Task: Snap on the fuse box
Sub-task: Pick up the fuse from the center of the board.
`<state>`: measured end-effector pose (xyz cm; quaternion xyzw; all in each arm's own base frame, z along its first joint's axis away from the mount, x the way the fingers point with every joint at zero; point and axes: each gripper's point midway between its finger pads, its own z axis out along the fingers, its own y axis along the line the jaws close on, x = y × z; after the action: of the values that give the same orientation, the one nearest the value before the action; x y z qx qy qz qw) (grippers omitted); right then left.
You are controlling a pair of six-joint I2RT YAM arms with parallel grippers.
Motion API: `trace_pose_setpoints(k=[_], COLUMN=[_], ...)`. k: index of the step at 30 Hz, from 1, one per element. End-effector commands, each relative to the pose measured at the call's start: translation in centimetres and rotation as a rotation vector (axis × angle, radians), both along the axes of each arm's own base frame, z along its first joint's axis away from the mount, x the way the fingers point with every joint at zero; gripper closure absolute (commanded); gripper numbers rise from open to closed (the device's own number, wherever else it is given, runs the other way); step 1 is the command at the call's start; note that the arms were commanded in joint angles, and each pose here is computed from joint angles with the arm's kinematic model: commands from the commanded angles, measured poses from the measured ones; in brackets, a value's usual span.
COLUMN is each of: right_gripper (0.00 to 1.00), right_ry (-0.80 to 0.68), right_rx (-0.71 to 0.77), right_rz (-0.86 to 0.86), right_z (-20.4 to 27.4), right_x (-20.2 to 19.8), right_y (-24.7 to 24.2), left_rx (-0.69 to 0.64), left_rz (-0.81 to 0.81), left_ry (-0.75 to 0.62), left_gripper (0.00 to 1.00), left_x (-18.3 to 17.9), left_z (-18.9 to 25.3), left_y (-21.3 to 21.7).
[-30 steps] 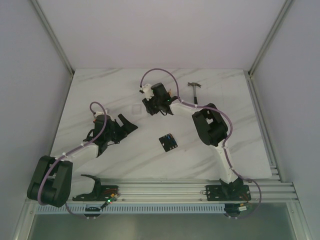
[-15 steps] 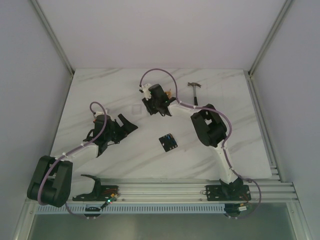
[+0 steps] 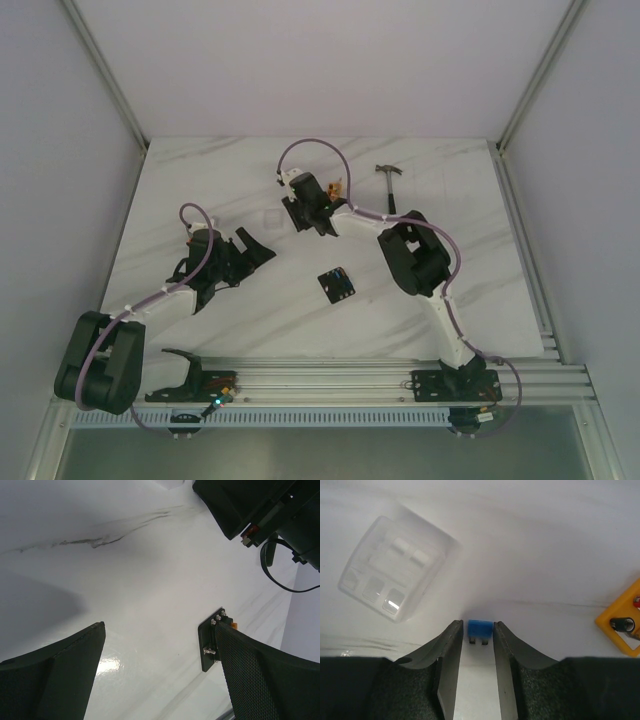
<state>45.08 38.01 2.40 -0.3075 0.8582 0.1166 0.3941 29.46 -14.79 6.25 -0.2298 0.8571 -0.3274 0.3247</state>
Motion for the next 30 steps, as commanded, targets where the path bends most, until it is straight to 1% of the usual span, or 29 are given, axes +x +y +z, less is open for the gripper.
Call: trace_pose_setpoints(k=[1,7,14,30], right_gripper=[0.62,0.62,0.62,0.68], right_ry=[0.071,0.090,0.095,0.107], right_rx=[-0.073,-0.067,-0.070,-0.084], right_rz=[-0.081,-0.129,-0.143,-0.151], right_z=[-3.3,-4.1,-4.7,-3.8], right_x=[-1.3,-1.4,-1.3,-2.3], right_y=[-1.1,-1.2,-1.1,-2.2], left_rx=[-0.002,-0.003,-0.006,-0.010], left_rz=[-0.015,-0.015,-0.016,-0.030], left_ry=[-0.018,-0.019,-0.021,-0.030], left_gripper=[0.00,0.00,0.00,0.01], left_x=[0.5,0.5,0.4,0.3], left_z=[0.6,0.7,0.7,1.0], left_y=[-0.2,-0.2,-0.2,-0.7])
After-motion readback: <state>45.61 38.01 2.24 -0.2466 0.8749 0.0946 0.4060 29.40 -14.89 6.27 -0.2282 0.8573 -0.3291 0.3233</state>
